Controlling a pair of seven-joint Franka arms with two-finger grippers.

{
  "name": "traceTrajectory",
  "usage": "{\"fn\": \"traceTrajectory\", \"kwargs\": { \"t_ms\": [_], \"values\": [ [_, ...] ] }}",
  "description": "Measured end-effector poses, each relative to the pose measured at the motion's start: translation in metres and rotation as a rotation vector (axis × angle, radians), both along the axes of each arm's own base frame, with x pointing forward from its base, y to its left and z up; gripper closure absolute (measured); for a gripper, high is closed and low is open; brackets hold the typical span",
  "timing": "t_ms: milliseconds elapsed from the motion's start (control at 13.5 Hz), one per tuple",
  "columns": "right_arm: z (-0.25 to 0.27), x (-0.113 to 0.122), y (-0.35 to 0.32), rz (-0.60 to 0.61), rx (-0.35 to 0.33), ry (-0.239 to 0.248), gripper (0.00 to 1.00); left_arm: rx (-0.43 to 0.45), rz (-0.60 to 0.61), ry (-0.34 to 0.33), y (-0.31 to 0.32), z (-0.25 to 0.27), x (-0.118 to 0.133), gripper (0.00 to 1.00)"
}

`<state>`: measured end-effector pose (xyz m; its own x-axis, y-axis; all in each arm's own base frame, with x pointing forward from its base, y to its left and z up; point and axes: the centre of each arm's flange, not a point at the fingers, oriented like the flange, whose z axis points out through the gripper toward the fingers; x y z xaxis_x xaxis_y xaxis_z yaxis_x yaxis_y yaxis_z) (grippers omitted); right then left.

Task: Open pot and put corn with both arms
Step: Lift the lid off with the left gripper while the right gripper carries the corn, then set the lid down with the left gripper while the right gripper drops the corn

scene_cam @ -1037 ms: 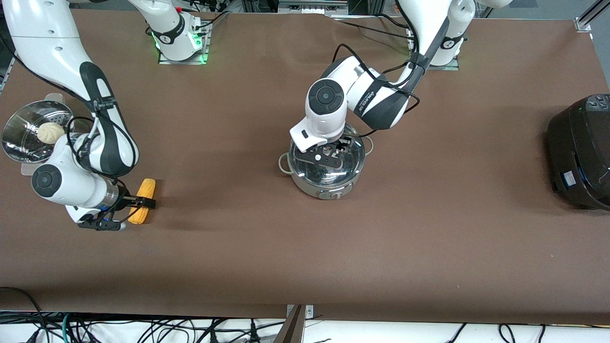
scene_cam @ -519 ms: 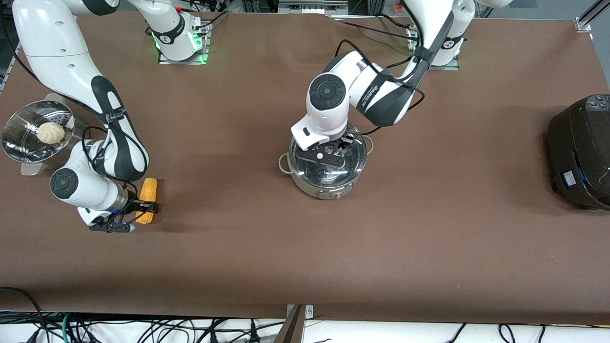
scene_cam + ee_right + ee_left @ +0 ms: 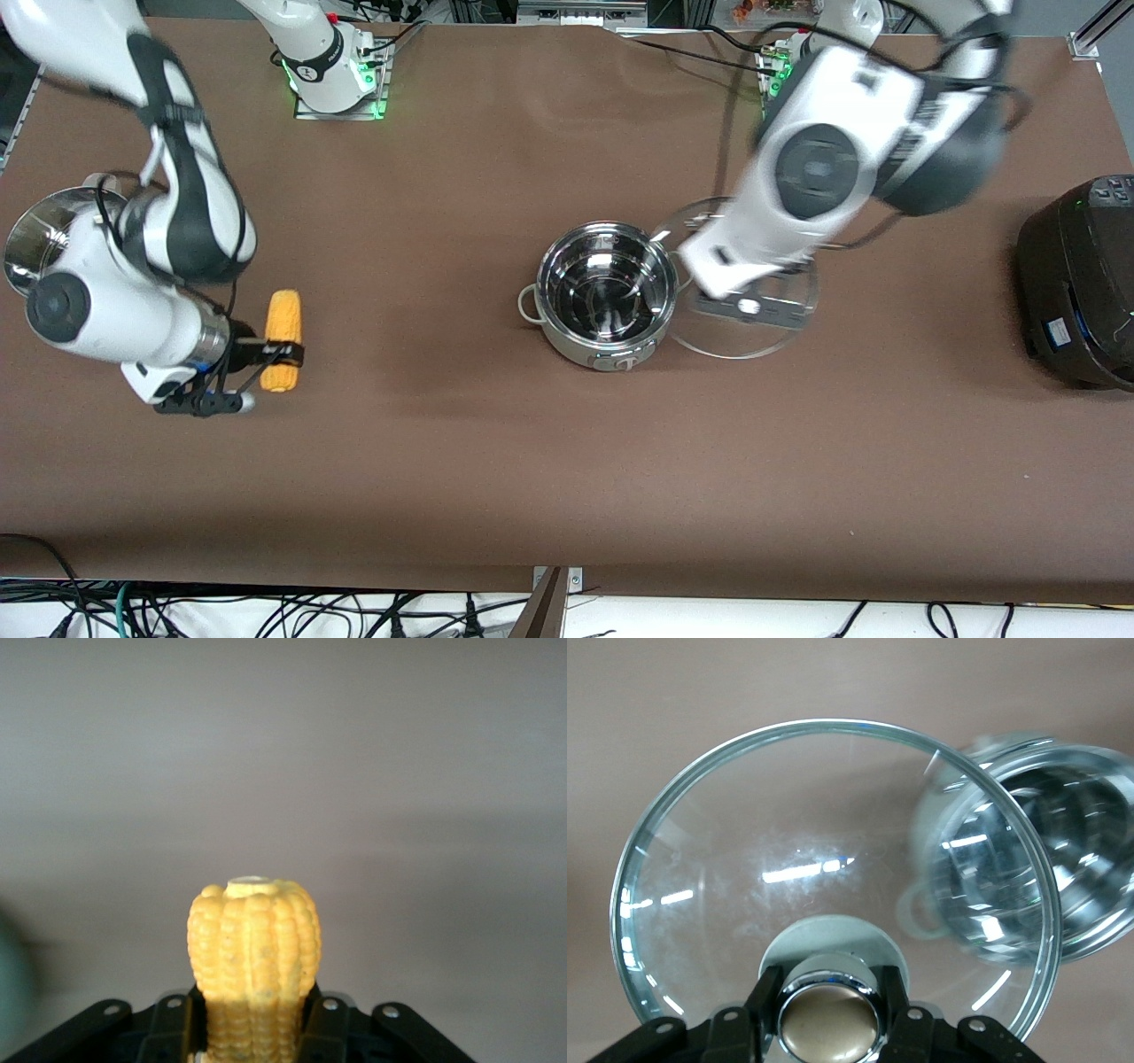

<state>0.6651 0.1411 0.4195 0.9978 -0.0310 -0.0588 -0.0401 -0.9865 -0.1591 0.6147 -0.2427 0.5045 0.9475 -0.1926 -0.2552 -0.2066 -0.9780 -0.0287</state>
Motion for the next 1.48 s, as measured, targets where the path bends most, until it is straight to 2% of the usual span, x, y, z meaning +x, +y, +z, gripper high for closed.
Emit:
{"fn": "traceTrajectory", "kwargs": {
  "t_ms": [148, 370, 519, 667, 741, 815, 963, 1037, 1111, 1259, 1407, 1481],
  "values": [
    [0.064, -0.032, 0.109, -0.038, 0.047, -0.031, 0.69, -0.026, -0.014, 0.033, 0.080, -0.018, 0.025, 0.50],
    [0.069, -0.071, 0.240, -0.015, 0.091, -0.057, 0.69, -0.084, -0.071, 0.025, 0.168, -0.106, 0.051, 0.50],
    [0.032, -0.085, 0.306, -0.039, 0.124, -0.081, 0.69, -0.098, -0.090, 0.018, 0.184, -0.181, 0.043, 0.50],
    [-0.026, -0.105, 0.361, -0.036, 0.125, -0.090, 0.69, -0.071, -0.130, 0.026, 0.182, -0.234, 0.024, 0.50],
    [-0.057, -0.117, 0.383, -0.031, 0.115, -0.085, 0.69, -0.052, -0.152, 0.031, 0.181, -0.243, 0.018, 0.46],
    [-0.087, -0.128, 0.400, -0.026, 0.105, -0.078, 0.69, -0.045, -0.159, 0.028, 0.181, -0.240, 0.017, 0.36],
    [-0.135, -0.144, 0.419, -0.014, 0.077, -0.061, 0.69, -0.042, -0.160, 0.006, 0.180, -0.203, 0.018, 0.17],
    [-0.150, -0.147, 0.423, -0.009, 0.065, -0.056, 0.69, -0.039, -0.162, -0.015, 0.178, -0.166, 0.017, 0.06],
    [-0.157, -0.146, 0.423, -0.011, 0.059, -0.056, 0.69, -0.039, -0.170, -0.050, 0.172, -0.119, 0.013, 0.00],
    [-0.157, -0.143, 0.420, -0.014, 0.051, -0.055, 0.54, -0.033, -0.164, -0.148, 0.160, -0.018, -0.004, 0.00],
    [-0.146, -0.141, 0.416, -0.007, -0.001, -0.023, 0.33, -0.025, -0.043, -0.242, 0.160, 0.053, -0.022, 0.00],
    [-0.129, -0.136, 0.412, -0.005, -0.037, -0.004, 0.21, -0.023, 0.019, -0.262, 0.163, 0.068, -0.028, 0.00]
  ]
}}
